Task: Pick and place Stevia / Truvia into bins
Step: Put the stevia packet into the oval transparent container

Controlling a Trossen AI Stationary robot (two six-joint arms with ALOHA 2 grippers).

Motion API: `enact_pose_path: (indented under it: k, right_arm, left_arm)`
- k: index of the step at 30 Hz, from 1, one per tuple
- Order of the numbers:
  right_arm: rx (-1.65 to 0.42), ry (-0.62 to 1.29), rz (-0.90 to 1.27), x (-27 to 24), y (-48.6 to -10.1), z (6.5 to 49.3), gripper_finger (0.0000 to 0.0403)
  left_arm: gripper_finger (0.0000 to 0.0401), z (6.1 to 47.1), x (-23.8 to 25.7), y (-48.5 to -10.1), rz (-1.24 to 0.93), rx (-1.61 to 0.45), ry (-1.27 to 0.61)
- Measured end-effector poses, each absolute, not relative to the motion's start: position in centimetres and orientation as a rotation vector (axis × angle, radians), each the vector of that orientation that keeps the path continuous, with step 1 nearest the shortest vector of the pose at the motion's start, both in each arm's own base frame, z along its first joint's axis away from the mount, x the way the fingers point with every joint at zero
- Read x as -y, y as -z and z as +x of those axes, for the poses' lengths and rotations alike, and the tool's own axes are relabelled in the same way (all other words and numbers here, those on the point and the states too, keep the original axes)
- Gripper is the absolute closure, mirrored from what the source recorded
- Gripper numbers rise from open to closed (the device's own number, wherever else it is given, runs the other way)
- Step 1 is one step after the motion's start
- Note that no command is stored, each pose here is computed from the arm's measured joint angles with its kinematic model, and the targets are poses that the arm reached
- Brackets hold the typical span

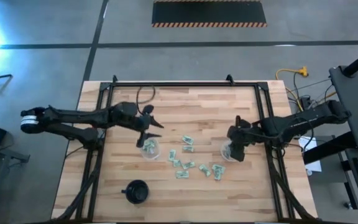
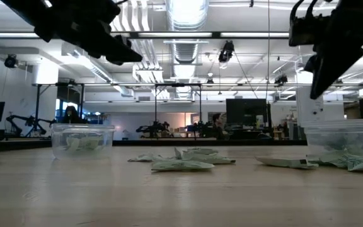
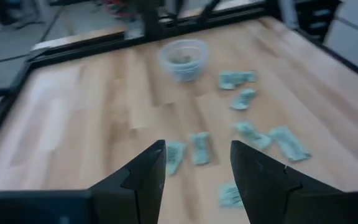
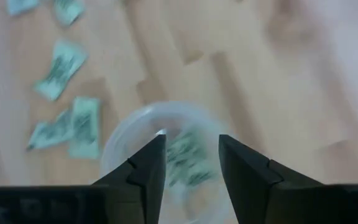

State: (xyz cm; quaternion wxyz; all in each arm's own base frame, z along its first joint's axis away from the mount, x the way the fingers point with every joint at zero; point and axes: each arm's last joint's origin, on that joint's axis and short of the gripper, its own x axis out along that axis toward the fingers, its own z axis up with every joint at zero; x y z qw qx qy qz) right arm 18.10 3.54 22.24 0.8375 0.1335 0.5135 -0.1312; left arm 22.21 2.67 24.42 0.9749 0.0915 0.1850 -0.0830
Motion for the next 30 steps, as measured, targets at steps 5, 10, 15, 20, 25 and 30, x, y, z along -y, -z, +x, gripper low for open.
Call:
enact_pose_path:
  k: [5,10,15,20,25,30]
  right_arm:
    - [-0.942,0.349,0.196,-3.6,-23.1,17.7,0.0264]
    - [-0.799,0.308,0.118,-3.9,-23.6,18.5,0.0268]
    - [-0.746,0.261,0.057,-4.1,-23.6,19.3,0.0275]
    - [-0.753,0.241,0.005,-4.2,-23.4,19.7,0.0283]
    - [-0.736,0.232,-0.031,-4.1,-23.8,19.5,0.0290]
    - [-0.697,0.219,-0.069,-4.0,-24.6,19.1,0.0297]
  left_arm:
    - [0.0237,23.4,0.1,-24.2,0.216,-0.398,0.243]
    - [0.0237,25.2,2.4,-23.3,0.248,-0.461,0.248]
    - [0.0237,27.5,4.0,-22.2,0.270,-0.526,0.270]
    - [0.0237,29.9,4.9,-20.9,0.251,-0.632,0.265]
    - [0.0237,31.5,4.9,-20.0,0.228,-0.845,0.204]
    - [0.0237,33.0,5.2,-20.1,0.244,-0.956,0.212]
